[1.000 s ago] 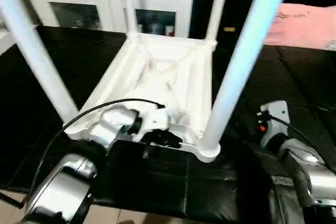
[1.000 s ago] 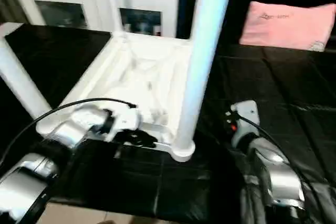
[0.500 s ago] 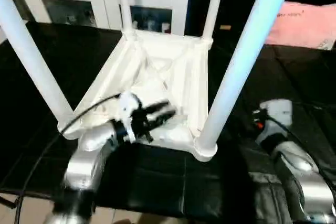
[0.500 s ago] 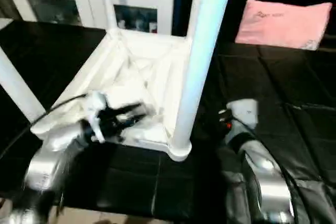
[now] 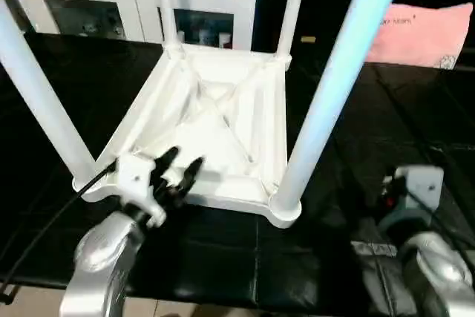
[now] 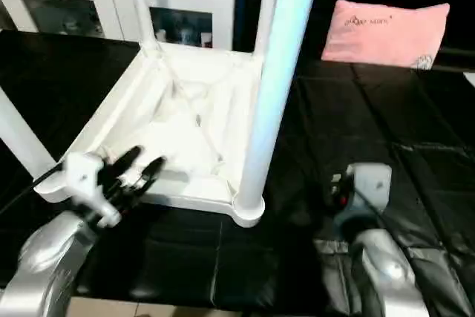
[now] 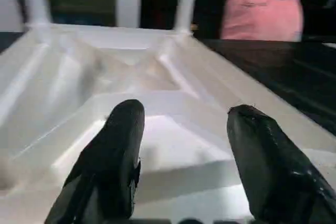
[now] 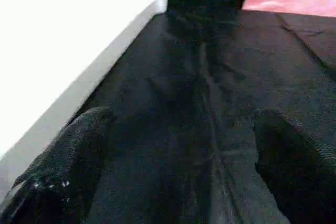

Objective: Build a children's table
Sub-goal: Rotate leg to tighten

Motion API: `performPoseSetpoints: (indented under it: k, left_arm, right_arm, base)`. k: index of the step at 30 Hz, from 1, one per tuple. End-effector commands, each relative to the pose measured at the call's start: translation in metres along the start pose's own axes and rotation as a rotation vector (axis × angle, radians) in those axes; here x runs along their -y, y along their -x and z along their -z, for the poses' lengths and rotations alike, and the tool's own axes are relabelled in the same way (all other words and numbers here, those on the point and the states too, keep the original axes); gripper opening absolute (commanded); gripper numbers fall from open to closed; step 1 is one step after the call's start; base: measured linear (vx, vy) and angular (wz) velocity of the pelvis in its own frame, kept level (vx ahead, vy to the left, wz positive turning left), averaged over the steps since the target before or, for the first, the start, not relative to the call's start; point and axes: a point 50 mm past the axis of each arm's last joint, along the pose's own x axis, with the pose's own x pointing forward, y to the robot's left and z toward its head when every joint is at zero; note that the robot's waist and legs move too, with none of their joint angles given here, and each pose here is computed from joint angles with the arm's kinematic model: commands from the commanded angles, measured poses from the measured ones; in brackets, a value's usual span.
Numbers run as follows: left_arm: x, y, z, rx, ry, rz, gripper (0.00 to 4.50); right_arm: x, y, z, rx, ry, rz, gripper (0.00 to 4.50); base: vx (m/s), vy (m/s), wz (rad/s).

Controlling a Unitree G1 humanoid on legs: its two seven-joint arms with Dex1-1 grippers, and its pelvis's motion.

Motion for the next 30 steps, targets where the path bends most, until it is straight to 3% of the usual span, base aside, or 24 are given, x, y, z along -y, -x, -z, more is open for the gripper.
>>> performPoseSetpoints:
  k: [1, 4, 7, 14, 17, 22, 26, 30]
  left_arm:
    - [0.000, 0.003, 0.000, -0.007, -0.019, -0.028, 2.85]
    - [0.002, 0.001, 0.000, -0.008, -0.019, -0.025, 2.85]
    - [0.004, 0.002, 0.000, -0.015, -0.012, -0.007, 2.85]
    - [0.002, 0.007, 0.001, -0.017, -0.016, -0.084, 2.85]
    - [0.002, 0.006, 0.000, -0.013, -0.006, -0.098, 2.85]
    - [0.001, 0.009, 0.000, -0.006, 0.025, -0.156, 2.85]
    - [0.000, 0.011, 0.003, -0.023, 0.008, -0.164, 2.85]
    - [-0.001, 0.010, 0.003, -0.030, -0.003, -0.160, 2.85]
  right_arm:
    - [0.003, 0.001, 0.002, -0.017, 0.059, 0.047, 4.50]
    - [0.000, 0.002, 0.005, -0.044, 0.092, 0.040, 4.50]
    - [-0.008, 0.004, 0.009, -0.055, 0.011, -0.020, 4.50]
    - [-0.008, 0.006, -0.001, 0.059, 0.018, -0.035, 4.50]
    - [-0.005, 0.004, -0.002, 0.057, -0.006, -0.030, 4.50]
    - [0.001, 0.000, -0.004, 0.035, 0.042, -0.028, 4.50]
    - [-0.003, -0.002, -0.001, -0.018, 0.055, -0.086, 4.50]
    - [-0.009, -0.002, 0.000, -0.007, 0.055, -0.131, 4.50]
  base:
    - [0.000, 0.000, 0.00]
    - [0.000, 0.000, 0.00]
    - [-0.035, -0.001, -0.06]
    - [0.018, 0.100, -0.43]
    - [0.008, 0.106, 0.05]
    - [-0.004, -0.028, 0.04]
    - [-0.005, -0.014, 0.00]
    - [0.000, 0.000, 0.00]
